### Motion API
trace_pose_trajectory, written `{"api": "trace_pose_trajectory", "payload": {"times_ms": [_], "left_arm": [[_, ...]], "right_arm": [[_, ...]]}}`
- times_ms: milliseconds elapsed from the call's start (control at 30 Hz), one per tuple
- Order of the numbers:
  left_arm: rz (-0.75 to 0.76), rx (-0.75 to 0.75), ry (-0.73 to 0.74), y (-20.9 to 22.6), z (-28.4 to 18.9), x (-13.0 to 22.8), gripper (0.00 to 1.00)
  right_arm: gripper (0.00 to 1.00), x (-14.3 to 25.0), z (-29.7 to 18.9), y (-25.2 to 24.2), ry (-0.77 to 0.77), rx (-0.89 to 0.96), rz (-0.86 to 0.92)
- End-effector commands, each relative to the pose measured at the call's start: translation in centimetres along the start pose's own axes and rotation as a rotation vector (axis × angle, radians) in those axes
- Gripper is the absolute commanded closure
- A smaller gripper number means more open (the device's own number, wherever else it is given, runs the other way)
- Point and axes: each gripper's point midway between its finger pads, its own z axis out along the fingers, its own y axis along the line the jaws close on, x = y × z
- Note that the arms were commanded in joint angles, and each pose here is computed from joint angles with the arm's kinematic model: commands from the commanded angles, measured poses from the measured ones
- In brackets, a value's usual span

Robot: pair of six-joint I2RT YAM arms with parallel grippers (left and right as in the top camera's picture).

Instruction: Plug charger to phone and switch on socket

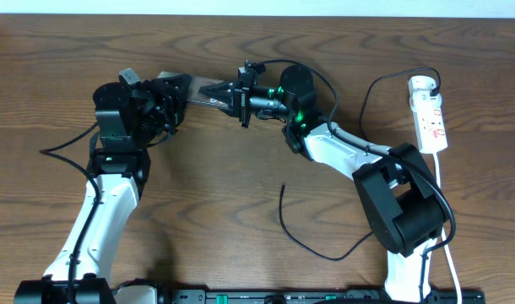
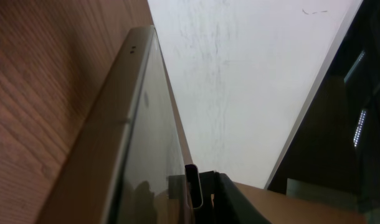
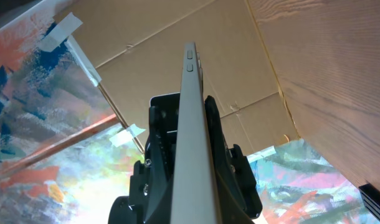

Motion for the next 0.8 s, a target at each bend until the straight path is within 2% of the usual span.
{"api": "trace_pose_trajectory", "payload": {"times_ms": [0, 167, 200, 267, 767], "left_arm": [[0.002, -0.002, 0.011, 0.26, -0.06, 0.11, 0.77], [0.002, -0.002, 0.011, 0.26, -0.06, 0.11, 0.81], [0.002, -0.002, 0.011, 0.27, -0.06, 0.10, 0.88], [0.002, -0.002, 0.011, 0.26, -0.06, 0.11, 0.92], [0.002, -0.002, 0.010, 0.26, -0.06, 0.09, 0.92]], "right_arm": [[0.99, 0.94, 0.29, 1.27, 0.021, -0.020, -0.025], [0.99, 0.94, 0.29, 1.27, 0.021, -0.020, -0.025], [0.99, 0.94, 0.29, 1.27, 0.021, -0.020, -0.025], [0.99, 0.94, 0.29, 1.27, 0.021, -0.020, -0.025], [0.99, 1.04, 0.37, 1.21, 0.024, -0.019, -0.024]]}}
